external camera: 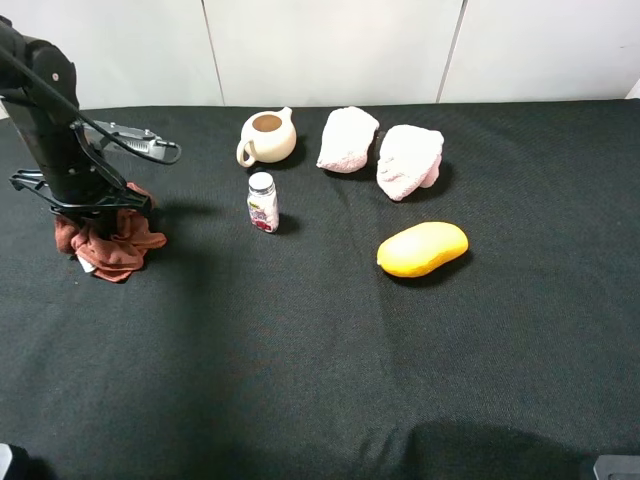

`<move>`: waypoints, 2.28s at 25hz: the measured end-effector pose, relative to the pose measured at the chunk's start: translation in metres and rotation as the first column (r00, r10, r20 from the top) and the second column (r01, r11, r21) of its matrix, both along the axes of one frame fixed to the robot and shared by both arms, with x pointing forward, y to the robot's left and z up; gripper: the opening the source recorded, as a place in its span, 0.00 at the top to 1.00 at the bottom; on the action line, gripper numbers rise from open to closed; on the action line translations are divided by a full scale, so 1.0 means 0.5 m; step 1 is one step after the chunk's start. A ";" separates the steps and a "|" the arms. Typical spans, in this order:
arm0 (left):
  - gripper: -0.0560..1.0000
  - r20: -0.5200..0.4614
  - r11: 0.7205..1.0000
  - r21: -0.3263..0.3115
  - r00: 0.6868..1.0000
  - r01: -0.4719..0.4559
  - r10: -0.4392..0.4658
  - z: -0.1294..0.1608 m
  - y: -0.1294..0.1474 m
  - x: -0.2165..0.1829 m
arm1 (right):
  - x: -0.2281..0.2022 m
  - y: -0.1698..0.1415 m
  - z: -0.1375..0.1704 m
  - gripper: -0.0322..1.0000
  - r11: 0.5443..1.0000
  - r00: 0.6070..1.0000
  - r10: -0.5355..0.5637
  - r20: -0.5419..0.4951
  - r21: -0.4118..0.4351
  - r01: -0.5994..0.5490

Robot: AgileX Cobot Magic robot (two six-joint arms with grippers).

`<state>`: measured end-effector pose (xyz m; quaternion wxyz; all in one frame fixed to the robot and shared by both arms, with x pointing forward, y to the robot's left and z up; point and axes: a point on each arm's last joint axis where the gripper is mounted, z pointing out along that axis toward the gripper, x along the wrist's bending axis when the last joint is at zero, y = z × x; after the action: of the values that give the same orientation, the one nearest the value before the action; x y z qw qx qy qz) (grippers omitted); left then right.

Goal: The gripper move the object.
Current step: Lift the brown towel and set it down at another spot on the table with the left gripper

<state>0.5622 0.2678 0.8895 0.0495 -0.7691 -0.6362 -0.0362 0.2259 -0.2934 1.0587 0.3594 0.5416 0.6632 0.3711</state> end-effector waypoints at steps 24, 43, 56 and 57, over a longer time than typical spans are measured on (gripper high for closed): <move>0.76 0.226 0.999 -0.033 0.973 -0.043 0.049 0.279 0.002 -0.007 | 0.000 0.000 0.000 0.30 1.000 1.000 0.000 0.000 0.000 0.000; 0.76 0.309 0.995 -0.083 0.950 0.059 -0.031 0.342 -0.076 -0.004 | 0.000 0.000 0.000 0.30 1.000 1.000 0.000 0.000 0.000 0.000; 0.76 0.315 0.955 -0.121 0.923 0.270 -0.220 0.351 -0.264 0.022 | 0.000 0.000 0.000 0.30 1.000 1.000 0.000 0.001 0.000 0.000; 0.76 0.317 0.951 -0.122 0.919 0.283 -0.233 0.353 -0.278 0.023 | 0.000 0.000 0.000 0.30 1.000 1.000 0.000 0.001 0.000 0.000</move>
<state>0.5738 0.1286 1.0660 -0.1164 -0.8335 -0.5298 -0.1055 0.2259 -0.2934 1.0588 0.3596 0.5415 0.6631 0.3713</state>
